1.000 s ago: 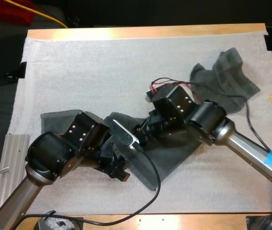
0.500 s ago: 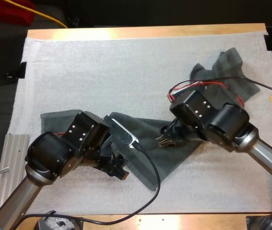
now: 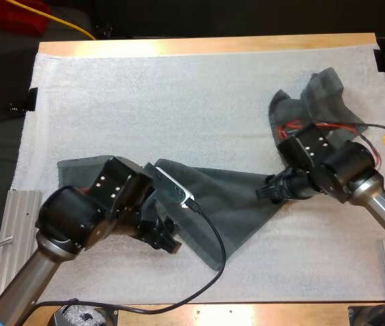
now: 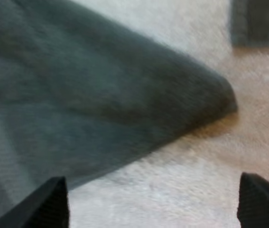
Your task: Pick towel from pile, fold and stack
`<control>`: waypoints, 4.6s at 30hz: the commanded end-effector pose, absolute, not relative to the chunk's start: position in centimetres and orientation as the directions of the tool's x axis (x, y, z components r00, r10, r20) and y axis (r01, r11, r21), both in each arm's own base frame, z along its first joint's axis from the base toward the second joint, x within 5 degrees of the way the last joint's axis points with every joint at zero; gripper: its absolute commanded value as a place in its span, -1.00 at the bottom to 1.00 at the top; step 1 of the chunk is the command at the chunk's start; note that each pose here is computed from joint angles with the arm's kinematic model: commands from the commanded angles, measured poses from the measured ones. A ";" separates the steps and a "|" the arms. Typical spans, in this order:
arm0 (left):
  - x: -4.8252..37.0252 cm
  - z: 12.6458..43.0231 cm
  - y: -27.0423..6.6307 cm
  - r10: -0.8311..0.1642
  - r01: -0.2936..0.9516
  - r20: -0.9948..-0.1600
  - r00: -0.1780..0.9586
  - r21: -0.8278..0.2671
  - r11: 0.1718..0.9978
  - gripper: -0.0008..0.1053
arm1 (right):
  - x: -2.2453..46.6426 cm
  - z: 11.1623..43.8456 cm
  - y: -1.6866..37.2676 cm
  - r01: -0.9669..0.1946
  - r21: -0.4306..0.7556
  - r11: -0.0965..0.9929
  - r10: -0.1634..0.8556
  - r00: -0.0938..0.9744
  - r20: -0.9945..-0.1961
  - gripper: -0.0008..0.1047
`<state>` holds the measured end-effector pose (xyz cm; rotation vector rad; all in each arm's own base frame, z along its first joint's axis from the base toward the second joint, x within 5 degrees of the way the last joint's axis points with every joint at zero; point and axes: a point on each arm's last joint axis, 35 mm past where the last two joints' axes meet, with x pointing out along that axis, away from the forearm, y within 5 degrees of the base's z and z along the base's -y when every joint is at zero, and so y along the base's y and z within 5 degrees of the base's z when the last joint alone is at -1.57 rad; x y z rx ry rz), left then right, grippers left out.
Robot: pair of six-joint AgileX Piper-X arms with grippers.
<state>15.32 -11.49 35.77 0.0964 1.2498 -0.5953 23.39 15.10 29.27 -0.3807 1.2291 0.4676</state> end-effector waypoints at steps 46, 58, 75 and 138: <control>10.9 31.4 -16.9 -0.467 0.542 -0.884 -0.014 -0.400 0.739 0.15 | 32.1 14.7 8.3 -0.392 0.348 0.852 0.415 0.097 -0.905 0.34; 10.9 31.4 -16.9 -0.469 0.543 -0.883 -0.013 -0.400 0.738 0.15 | 30.6 13.5 7.9 -0.422 0.348 0.837 0.385 0.004 -0.923 -0.06; 11.1 31.6 -17.2 -0.497 0.552 -0.868 0.007 -0.411 0.726 0.15 | 30.0 14.4 7.9 -0.419 0.374 0.828 0.407 -0.010 -0.913 -0.94; 13.8 14.3 -24.9 -0.083 0.684 -0.995 0.046 -0.029 0.729 -0.36 | 29.1 16.2 7.7 -0.396 0.372 0.839 0.399 -0.016 -0.917 -0.97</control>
